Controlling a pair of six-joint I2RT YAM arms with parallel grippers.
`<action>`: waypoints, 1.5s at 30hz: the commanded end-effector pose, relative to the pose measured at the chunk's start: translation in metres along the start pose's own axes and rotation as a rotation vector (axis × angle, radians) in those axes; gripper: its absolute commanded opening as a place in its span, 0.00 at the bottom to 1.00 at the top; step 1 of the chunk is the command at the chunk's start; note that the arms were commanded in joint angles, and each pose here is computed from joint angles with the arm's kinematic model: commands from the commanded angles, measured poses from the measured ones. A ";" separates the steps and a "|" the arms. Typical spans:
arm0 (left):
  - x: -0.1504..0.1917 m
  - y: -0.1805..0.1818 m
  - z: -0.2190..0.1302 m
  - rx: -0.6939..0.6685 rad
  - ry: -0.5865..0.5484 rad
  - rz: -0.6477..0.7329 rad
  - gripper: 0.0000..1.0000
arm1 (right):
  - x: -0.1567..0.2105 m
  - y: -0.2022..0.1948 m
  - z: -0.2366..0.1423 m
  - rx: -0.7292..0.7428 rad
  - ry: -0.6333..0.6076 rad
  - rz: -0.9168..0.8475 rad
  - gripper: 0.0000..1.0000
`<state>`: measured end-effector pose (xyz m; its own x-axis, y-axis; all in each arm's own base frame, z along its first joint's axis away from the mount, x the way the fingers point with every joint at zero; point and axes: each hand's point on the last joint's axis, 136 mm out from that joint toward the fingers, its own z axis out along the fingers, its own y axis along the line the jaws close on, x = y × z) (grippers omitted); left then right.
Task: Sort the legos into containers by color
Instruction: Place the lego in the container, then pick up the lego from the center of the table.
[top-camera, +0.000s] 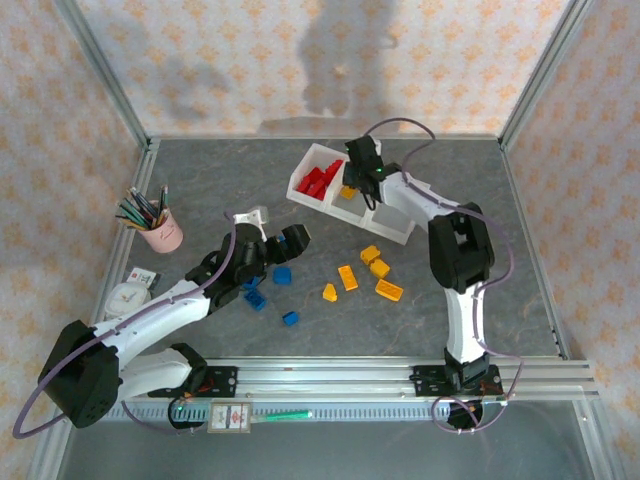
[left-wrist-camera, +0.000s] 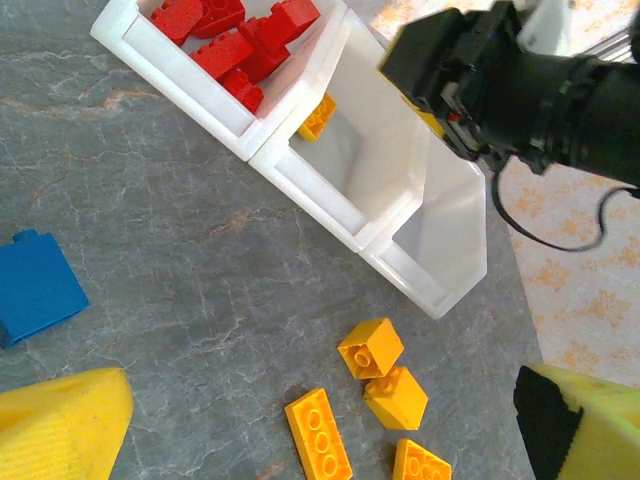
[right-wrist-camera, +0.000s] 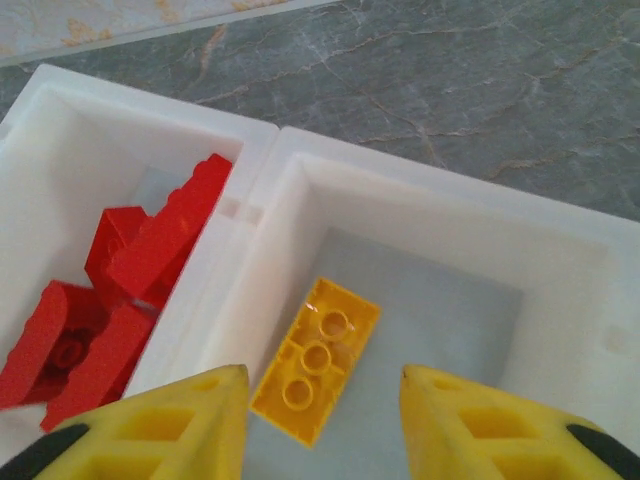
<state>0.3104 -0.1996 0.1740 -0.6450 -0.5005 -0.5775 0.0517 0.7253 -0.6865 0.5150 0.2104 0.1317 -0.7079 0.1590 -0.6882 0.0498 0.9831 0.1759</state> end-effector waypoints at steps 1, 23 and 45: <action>-0.004 -0.013 -0.004 0.033 -0.006 0.015 0.99 | -0.014 0.001 -0.050 -0.037 -0.063 0.026 0.46; 0.053 -0.009 -0.012 0.054 0.078 0.007 0.99 | 0.144 -0.044 -0.111 -0.027 0.188 -0.022 0.71; 0.059 0.011 -0.014 -0.019 0.040 -0.005 0.99 | 0.183 -0.036 -0.065 -0.029 0.302 -0.184 0.66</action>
<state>0.2622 -0.2221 0.1385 -0.7015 -0.4606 -0.5438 0.0527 0.7275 -0.6841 0.3299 0.1906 0.0387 -0.8939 -0.0399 -0.4464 -0.0895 0.9919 0.0906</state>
